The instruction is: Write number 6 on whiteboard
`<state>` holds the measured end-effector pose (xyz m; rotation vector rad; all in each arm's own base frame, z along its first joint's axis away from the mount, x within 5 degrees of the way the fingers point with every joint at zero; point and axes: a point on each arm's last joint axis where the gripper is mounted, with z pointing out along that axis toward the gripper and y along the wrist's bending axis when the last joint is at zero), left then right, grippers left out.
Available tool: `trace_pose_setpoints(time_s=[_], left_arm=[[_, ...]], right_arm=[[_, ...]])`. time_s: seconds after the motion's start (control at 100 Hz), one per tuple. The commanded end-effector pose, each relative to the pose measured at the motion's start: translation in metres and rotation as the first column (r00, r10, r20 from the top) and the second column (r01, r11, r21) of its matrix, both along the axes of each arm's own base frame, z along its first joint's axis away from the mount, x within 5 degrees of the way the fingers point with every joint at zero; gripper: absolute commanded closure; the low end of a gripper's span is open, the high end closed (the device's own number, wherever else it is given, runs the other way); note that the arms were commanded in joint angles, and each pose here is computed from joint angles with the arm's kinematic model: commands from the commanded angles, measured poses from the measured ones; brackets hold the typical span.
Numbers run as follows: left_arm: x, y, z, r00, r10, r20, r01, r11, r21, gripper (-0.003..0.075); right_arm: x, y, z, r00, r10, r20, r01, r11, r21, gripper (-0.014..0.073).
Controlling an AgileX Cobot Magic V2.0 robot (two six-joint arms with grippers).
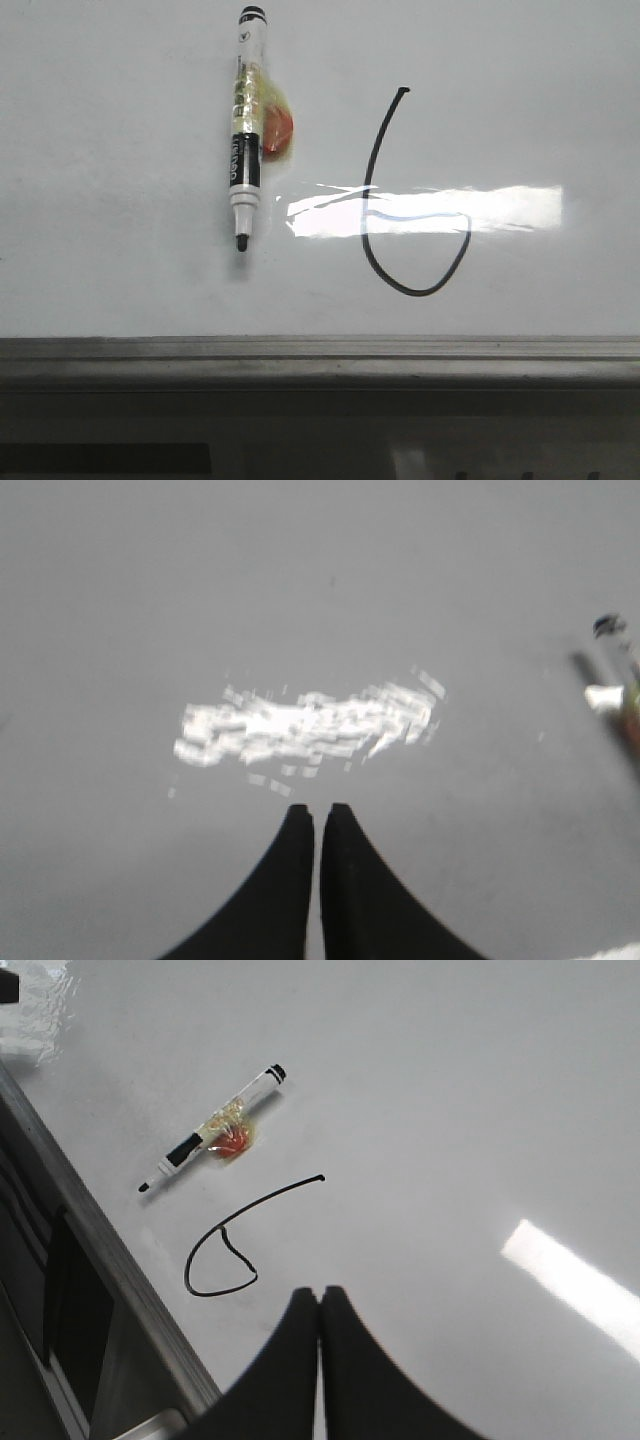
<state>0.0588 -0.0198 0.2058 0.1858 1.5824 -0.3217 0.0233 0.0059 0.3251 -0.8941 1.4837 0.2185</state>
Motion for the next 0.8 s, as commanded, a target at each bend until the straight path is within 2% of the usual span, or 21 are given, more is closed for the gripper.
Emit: trace_pose_setpoints(time_s=[0.0, 0.07, 0.33, 0.79], left_arm=[[-0.0005, 0.0032, -0.017, 0.991, 0.054, -0.125, -0.053, 0.999, 0.01, 0.0741], [-0.0025, 0.0056, -0.0249, 0.975, 0.091, -0.203, -0.086, 0.996, 0.036, 0.0741], [-0.0054, 0.0119, -0.0212, 0.972, 0.189, -0.141, -0.189, 0.982, 0.013, 0.0741], [-0.0054, 0.0122, -0.0211, 0.971, 0.193, -0.14, -0.193, 0.981, 0.012, 0.0741]], right_arm=[[0.0002, 0.0007, 0.0135, 0.997, -0.001, 0.074, -0.002, 0.999, 0.047, 0.0629], [0.0002, 0.0007, 0.0135, 0.997, -0.001, 0.074, -0.002, 0.999, 0.047, 0.0629], [0.0002, 0.0007, 0.0135, 0.997, -0.001, 0.074, -0.002, 0.999, 0.047, 0.0629], [0.0002, 0.0007, 0.0135, 0.997, -0.001, 0.074, -0.002, 0.999, 0.047, 0.0629]])
